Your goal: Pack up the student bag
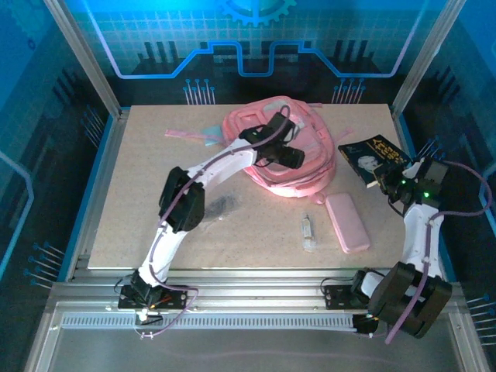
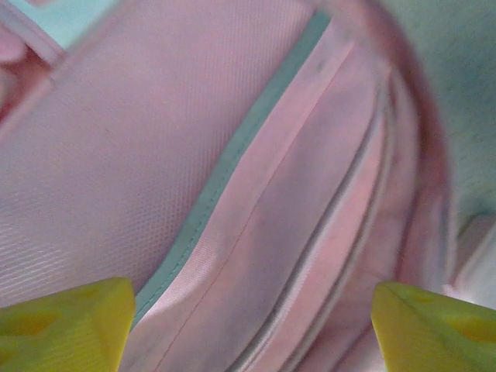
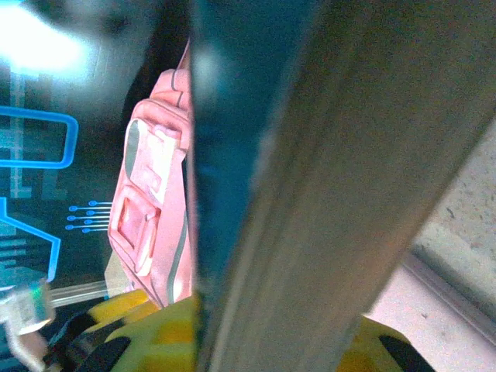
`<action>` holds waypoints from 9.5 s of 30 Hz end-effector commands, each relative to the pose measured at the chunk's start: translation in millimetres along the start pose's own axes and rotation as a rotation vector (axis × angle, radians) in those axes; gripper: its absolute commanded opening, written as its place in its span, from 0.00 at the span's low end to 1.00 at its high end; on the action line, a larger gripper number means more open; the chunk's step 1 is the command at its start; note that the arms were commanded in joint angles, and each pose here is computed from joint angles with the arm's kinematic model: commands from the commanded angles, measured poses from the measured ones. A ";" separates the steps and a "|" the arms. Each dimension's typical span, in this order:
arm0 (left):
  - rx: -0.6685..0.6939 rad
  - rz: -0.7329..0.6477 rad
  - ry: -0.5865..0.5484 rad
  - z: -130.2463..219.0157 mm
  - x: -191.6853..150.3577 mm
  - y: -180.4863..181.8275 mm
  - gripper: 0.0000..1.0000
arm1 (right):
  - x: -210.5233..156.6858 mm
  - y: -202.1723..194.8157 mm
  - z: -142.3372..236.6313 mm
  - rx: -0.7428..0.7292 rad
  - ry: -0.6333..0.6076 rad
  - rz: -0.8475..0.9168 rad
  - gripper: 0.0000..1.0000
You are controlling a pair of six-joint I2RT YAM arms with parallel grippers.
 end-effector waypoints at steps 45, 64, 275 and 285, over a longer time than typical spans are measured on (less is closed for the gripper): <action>-0.531 0.480 -0.127 126.5 109.0 2.6 0.00 | -64.1 140.7 -121.1 0.325 0.154 0.352 0.00; -0.520 0.565 -0.180 105.9 115.8 11.9 0.00 | -81.2 118.2 -225.1 0.186 0.423 0.365 0.67; -0.266 1.055 -0.098 102.2 -13.4 207.6 0.94 | -215.8 180.6 -155.6 0.212 0.977 0.811 0.00; -0.313 1.329 -0.170 118.3 -72.1 168.4 0.99 | -241.2 216.9 -167.6 0.326 0.975 0.651 0.00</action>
Point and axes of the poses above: each hand's point on the last joint's axis, 136 mm out from that joint toward the fingers, its own z axis back along the fingers, its own y axis along the line the jaws close on, x = y × z, the point moved 5 cm from there along z, back along the fingers, and after that the axes turned 7 degrees about z, right-handed, at the moved point
